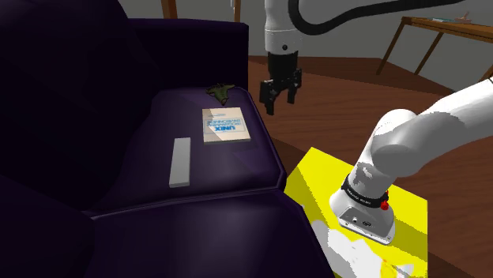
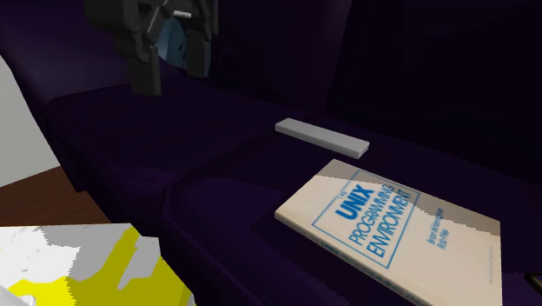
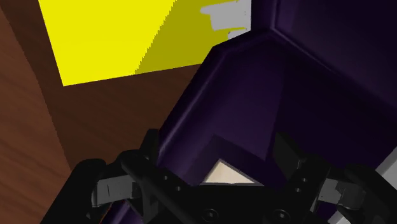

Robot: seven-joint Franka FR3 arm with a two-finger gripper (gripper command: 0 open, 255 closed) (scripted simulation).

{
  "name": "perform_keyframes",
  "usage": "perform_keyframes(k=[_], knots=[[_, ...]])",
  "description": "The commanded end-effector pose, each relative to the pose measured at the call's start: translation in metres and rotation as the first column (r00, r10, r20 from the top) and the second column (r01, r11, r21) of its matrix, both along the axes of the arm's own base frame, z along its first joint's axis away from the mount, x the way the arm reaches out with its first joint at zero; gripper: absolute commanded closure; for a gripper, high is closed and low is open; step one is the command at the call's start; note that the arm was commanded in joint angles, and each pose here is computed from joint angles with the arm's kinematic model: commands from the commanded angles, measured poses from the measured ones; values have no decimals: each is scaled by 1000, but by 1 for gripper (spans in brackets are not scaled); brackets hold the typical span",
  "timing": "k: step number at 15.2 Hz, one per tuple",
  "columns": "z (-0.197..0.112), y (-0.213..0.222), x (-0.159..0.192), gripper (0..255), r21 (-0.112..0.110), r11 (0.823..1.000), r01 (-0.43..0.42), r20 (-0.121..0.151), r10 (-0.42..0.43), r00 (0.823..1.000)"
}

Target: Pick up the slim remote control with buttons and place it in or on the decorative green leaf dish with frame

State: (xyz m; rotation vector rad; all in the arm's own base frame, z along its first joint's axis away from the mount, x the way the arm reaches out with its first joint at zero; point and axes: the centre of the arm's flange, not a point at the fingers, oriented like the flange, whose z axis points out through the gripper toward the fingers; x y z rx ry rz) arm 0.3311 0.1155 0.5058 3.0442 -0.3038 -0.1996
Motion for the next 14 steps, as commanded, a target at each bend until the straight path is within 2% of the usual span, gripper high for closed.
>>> perform_keyframes(k=[1, 7, 14], knots=[[-12, 18, 13, 0, 5, 1000, 29, 13, -29, 999], [-46, 74, 48, 0, 17, 994, 108, 45, -109, 993], [-83, 136, 96, 0, 35, 979, 199, 82, -201, 976]])
